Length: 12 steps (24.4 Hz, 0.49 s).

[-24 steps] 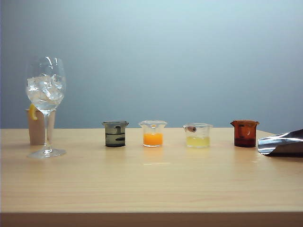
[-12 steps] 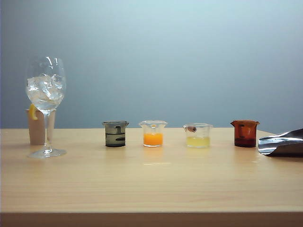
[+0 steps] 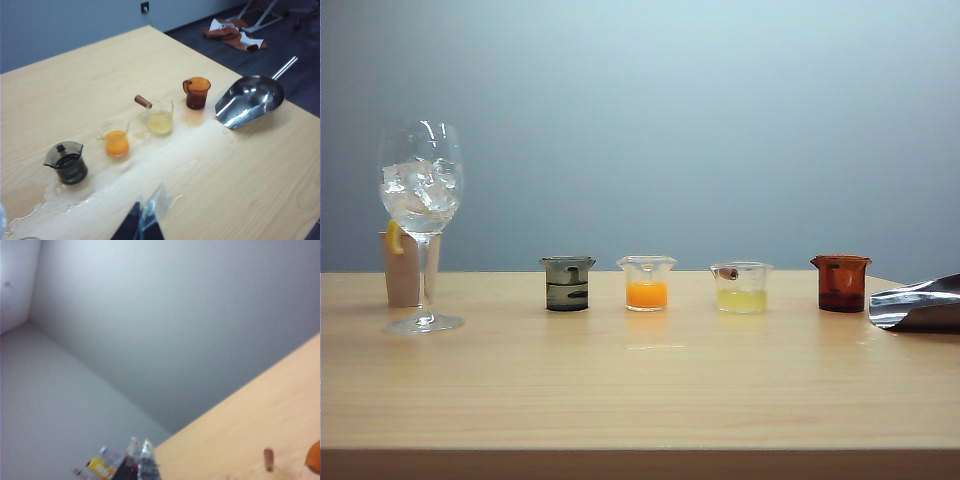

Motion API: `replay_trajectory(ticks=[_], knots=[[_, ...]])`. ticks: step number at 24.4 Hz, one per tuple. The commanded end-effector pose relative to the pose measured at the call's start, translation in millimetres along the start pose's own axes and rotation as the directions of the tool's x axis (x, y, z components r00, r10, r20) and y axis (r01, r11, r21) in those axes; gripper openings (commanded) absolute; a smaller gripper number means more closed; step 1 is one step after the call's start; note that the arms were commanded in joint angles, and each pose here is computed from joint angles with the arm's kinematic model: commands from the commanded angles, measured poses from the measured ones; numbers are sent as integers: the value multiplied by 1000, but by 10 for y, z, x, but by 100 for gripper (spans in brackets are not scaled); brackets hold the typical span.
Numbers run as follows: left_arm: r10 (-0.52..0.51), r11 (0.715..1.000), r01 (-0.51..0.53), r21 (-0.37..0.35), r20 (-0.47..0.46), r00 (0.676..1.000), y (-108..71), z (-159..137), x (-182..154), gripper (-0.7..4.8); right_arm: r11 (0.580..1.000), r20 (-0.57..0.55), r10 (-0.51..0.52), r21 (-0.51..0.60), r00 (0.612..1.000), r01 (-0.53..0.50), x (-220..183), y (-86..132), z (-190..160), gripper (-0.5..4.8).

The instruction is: Pick up the ice scoop on the desk filled with ice cubes, pour the ice into the goblet, and finally put the scoop back on the table.

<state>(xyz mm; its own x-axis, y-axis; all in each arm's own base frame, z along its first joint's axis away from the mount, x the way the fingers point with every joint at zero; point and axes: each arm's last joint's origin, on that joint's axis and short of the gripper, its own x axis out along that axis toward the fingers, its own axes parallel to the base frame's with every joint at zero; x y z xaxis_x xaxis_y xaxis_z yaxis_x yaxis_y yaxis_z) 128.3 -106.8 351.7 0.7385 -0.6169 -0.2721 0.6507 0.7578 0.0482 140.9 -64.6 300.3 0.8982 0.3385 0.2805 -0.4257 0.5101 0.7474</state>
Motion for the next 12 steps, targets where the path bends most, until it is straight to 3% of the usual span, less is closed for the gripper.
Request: replay_trajectory(ticks=[1, 5, 6, 7, 9, 10, 11, 12], knots=[[18, 1000, -18, -12, 33, 999, 36, -16, -56, -3, 997, -28, -20, -76, 999, 17, 3, 76, -102, -9], [67, 997, -64, -36, 81, 995, 173, -188, -120, -3, 978, -38, -114, -177, 993, 106, -52, 106, -249, -9], [112, 993, -107, -51, 106, 988, 257, -352, -162, -3, 950, -16, -160, -274, 987, 150, -103, 146, -311, -9], [185, 981, -179, -70, 104, 977, 323, -528, -230, -3, 911, 9, -176, -378, 984, 166, -153, 213, -363, -9], [261, 963, -253, -91, 88, 961, 382, -723, -298, -3, 864, 73, -204, -456, 976, 215, -215, 280, -404, -9], [329, 941, -321, -111, 62, 942, 437, -891, -342, -3, 810, 124, -225, -527, 966, 256, -264, 330, -436, -9], [356, 930, -349, -119, 44, 933, 455, -957, -366, -3, 789, 138, -226, -555, 964, 264, -286, 352, -453, -9], [424, 897, -421, -137, -1, 905, 487, -1084, -423, -3, 787, 131, -221, -562, 967, 256, -314, 383, -487, -9]])
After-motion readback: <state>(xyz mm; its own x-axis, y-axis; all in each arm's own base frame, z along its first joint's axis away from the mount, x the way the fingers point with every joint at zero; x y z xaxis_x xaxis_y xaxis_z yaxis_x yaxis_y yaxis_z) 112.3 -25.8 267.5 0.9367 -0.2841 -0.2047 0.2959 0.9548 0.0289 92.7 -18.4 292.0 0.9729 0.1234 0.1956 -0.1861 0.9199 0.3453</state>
